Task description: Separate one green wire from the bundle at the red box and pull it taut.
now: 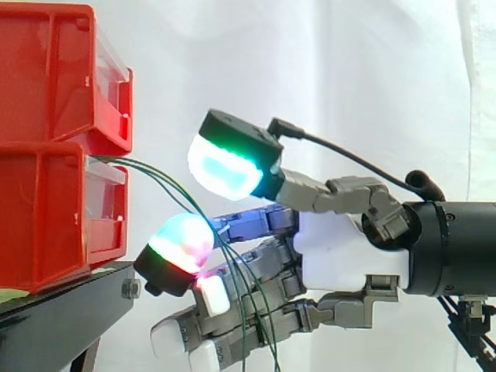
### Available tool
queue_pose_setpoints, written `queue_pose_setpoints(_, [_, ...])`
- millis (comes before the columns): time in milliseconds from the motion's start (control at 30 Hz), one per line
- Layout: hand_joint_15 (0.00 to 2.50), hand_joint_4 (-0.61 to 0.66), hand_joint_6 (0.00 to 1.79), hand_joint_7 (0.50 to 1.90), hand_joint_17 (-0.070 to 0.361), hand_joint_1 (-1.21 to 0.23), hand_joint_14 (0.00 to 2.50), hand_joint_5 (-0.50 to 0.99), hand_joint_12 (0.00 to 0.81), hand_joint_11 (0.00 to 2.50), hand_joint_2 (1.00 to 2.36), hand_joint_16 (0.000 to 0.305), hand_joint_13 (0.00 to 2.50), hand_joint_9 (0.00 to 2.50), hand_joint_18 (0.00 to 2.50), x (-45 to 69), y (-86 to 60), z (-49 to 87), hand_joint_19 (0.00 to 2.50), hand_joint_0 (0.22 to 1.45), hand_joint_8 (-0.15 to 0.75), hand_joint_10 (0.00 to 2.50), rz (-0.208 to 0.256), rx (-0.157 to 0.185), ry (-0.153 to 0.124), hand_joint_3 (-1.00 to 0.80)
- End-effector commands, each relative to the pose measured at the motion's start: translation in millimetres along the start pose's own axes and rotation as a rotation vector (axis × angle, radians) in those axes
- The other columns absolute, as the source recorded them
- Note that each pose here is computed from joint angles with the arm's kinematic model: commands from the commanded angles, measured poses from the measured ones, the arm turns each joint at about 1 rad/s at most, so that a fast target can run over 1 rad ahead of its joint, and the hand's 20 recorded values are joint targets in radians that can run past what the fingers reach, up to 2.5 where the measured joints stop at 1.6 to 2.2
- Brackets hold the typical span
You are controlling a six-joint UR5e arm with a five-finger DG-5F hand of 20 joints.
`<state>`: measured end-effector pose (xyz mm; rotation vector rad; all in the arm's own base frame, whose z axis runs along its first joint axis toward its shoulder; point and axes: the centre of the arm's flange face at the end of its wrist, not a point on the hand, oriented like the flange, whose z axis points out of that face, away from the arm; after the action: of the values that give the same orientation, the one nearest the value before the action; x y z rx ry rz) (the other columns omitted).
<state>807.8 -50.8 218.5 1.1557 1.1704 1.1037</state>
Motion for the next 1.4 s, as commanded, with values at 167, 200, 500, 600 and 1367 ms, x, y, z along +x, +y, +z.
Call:
queue_pose_setpoints(167, [0.32, 0.18, 0.75, 1.2, 0.096, -0.31, 0.01, -0.14, 0.344, 0.58, 1.0, 0.043, 0.75, 1.0, 0.64, 0.4, 5.8, 1.5, 0.44, 0.59, 0.307, 0.02, -0.006, 0.013, 0.001, -0.46])
queue_pose_setpoints(200, [0.33, 0.18, 0.75, 1.21, 0.097, -0.32, 0.01, -0.14, 0.343, 0.58, 1.0, 0.043, 0.75, 0.99, 0.64, 0.4, 5.1, 1.2, 0.44, 0.59, 0.308, 0.02, -0.008, 0.015, 0.001, -0.45])
queue_pose_setpoints(500, [0.32, 0.2, 0.71, 1.21, 0.102, -0.36, 0.01, -0.14, 0.357, 0.55, 1.0, 0.045, 0.76, 0.97, 0.64, -2.4, -14.9, -8.4, 0.43, 0.53, 0.314, 0.02, -0.024, 0.05, -0.002, -0.5])
queue_pose_setpoints(600, [0.31, 0.21, 0.69, 1.21, 0.103, -0.36, 0.01, -0.14, 0.357, 0.54, 1.0, 0.046, 0.75, 0.95, 0.64, -7.2, -35.4, -15.8, 0.42, 0.52, 0.315, 0.02, -0.019, 0.03, -0.013, -0.5])
queue_pose_setpoints(1367, [0.33, 0.2, 0.72, 1.25, 0.095, -0.52, 0.01, -0.15, 0.337, 0.57, 1.01, 0.042, 0.75, 0.95, 0.62, -29.4, -30.9, -8.0, 0.43, 0.6, 0.305, 0.02, -0.006, -0.073, -0.051, -0.4])
